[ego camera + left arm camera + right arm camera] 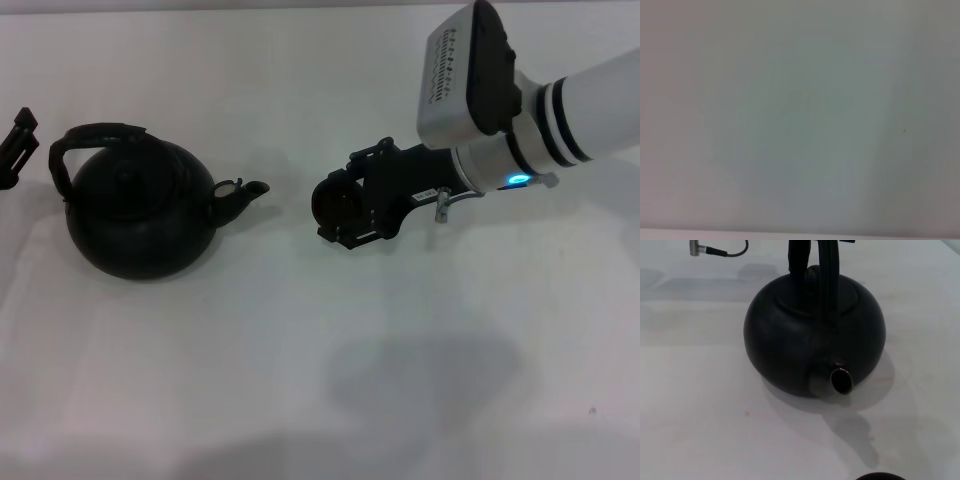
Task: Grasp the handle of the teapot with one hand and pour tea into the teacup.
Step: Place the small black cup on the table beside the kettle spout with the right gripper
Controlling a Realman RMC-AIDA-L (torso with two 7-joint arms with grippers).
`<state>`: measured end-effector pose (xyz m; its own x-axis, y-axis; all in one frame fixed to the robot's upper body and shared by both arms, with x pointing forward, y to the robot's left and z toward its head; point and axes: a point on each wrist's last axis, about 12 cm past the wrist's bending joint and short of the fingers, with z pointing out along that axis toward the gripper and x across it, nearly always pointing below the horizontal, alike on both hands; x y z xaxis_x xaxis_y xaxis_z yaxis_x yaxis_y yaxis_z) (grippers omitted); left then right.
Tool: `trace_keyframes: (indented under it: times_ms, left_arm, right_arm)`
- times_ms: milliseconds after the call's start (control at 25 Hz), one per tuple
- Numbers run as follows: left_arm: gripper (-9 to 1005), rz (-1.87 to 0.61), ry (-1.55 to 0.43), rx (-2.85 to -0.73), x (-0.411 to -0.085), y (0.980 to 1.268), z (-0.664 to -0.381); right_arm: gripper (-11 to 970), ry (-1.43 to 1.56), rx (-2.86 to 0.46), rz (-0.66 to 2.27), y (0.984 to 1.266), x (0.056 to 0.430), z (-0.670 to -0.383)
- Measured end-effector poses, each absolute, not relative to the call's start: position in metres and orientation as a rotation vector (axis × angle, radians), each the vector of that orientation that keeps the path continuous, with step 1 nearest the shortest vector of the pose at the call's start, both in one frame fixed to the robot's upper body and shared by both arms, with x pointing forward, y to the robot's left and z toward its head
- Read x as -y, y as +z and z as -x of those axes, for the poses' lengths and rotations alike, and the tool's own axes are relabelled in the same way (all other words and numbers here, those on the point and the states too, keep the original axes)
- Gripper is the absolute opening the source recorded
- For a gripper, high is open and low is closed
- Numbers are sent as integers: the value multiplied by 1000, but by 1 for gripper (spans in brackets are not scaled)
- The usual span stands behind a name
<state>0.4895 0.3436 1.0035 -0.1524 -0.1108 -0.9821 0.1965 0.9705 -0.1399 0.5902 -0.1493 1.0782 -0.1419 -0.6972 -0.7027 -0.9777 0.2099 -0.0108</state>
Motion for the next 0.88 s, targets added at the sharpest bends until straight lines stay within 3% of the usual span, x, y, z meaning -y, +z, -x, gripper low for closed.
trace_keyframes:
  times_ms: [880]
  left_arm:
    - [728,-89,-287,-1704,-339,1004,-492]
  right_arm:
    - [761,562,-1930,1597,1065,145,-587]
